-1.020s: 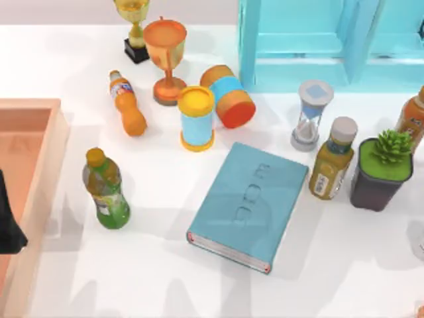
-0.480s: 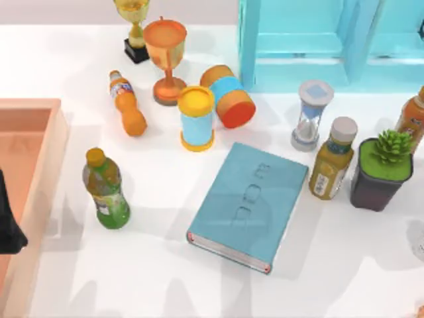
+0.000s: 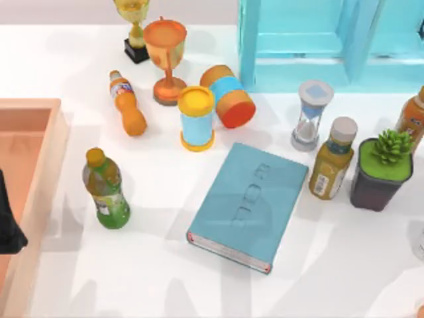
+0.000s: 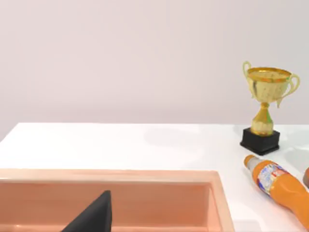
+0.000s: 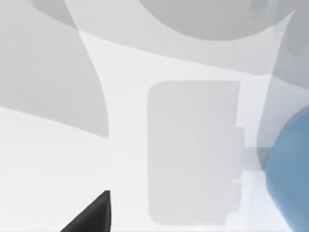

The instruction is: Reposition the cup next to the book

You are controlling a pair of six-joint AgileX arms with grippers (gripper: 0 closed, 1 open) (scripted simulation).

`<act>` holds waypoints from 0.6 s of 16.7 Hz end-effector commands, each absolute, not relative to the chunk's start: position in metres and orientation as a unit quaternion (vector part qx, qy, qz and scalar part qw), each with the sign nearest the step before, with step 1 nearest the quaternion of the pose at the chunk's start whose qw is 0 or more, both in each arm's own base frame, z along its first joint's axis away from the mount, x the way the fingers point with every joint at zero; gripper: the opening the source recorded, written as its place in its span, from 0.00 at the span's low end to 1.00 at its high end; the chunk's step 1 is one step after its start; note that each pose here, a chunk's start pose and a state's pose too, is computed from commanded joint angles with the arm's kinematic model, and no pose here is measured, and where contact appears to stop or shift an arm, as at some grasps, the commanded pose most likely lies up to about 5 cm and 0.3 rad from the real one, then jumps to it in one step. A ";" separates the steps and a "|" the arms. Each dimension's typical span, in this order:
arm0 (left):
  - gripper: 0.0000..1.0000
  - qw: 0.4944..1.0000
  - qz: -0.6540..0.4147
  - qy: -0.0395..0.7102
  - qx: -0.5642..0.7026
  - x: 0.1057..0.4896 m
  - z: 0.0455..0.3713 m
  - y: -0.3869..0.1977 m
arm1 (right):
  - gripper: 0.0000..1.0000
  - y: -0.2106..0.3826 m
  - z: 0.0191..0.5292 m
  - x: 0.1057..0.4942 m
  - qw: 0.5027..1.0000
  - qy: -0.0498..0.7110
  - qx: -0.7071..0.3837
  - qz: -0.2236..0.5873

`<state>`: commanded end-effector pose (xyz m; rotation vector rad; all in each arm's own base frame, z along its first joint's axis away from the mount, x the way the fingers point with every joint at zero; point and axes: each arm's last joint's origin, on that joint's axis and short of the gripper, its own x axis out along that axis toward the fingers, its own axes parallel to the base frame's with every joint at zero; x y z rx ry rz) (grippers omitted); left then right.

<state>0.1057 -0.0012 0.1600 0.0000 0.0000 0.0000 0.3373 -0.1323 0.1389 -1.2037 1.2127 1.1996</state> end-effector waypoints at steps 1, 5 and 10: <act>1.00 1.000 0.000 0.000 0.000 0.106 0.160 -0.001 | 1.00 -0.132 0.136 0.337 0.503 0.502 -0.498 0.497; 1.00 1.000 0.000 0.000 0.000 0.106 0.160 -0.001 | 0.92 -0.132 0.136 0.337 0.503 0.502 -0.498 0.497; 1.00 1.000 0.000 0.000 0.000 0.106 0.160 -0.001 | 0.55 -0.132 0.136 0.337 0.503 0.502 -0.498 0.497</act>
